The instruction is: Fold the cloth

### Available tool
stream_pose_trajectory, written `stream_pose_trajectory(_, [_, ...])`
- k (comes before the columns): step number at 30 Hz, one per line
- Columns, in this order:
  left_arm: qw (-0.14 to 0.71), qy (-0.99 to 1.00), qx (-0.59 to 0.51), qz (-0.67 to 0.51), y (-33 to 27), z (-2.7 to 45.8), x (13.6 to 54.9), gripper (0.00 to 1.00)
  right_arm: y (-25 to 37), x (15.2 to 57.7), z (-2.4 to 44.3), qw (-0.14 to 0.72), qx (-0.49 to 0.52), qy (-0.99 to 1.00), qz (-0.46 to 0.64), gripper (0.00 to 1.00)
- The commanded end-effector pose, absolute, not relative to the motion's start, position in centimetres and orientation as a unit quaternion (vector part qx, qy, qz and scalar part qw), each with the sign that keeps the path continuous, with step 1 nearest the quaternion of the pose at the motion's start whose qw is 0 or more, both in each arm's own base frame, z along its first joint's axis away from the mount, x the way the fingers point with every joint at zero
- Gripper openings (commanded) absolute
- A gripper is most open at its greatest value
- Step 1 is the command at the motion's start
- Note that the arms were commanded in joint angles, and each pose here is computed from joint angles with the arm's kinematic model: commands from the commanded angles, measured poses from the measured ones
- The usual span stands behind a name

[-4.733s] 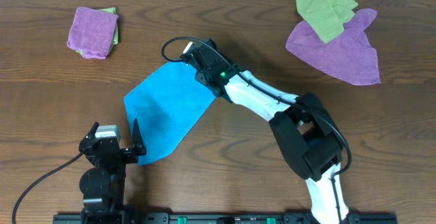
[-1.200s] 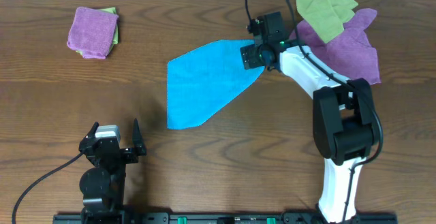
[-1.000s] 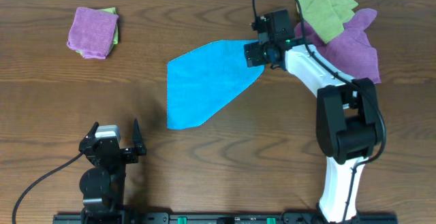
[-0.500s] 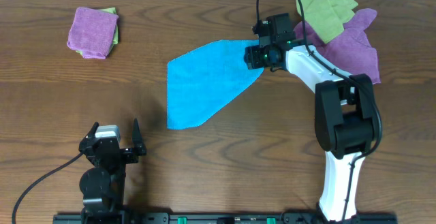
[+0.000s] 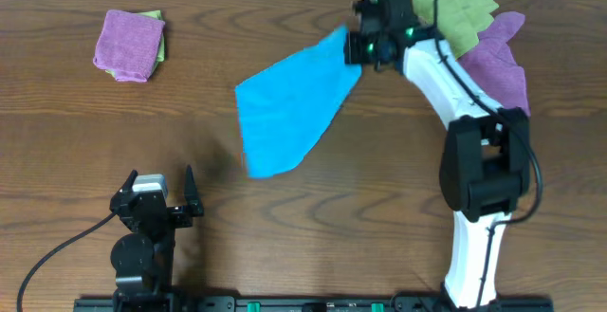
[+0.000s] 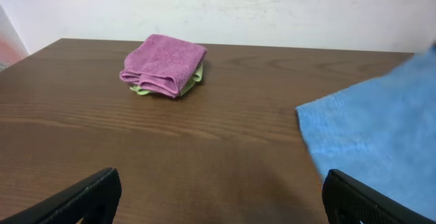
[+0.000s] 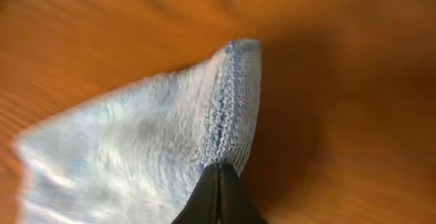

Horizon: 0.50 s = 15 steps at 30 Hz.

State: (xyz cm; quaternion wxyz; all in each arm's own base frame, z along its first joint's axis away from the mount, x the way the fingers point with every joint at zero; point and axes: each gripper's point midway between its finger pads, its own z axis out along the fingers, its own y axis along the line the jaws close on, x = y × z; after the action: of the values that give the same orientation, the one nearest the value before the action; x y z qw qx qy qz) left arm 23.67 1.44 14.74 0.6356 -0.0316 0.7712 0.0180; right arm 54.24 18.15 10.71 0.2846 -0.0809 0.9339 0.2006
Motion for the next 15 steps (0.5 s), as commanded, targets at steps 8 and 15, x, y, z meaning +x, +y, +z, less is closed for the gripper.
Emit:
stream_pose_trajectory(8, [0.621,0.782,-0.039,0.021,1.7,13.1,23.7,0.95,21.0,50.9,26.9,0.361,-0.205,0.902,0.123,0.02])
stream_pose_trajectory(15, [0.621,0.782,-0.039,0.021,1.7,13.1,23.7,0.95,32.9,30.8,22.4,0.092,-0.446,0.856,0.245,0.82])
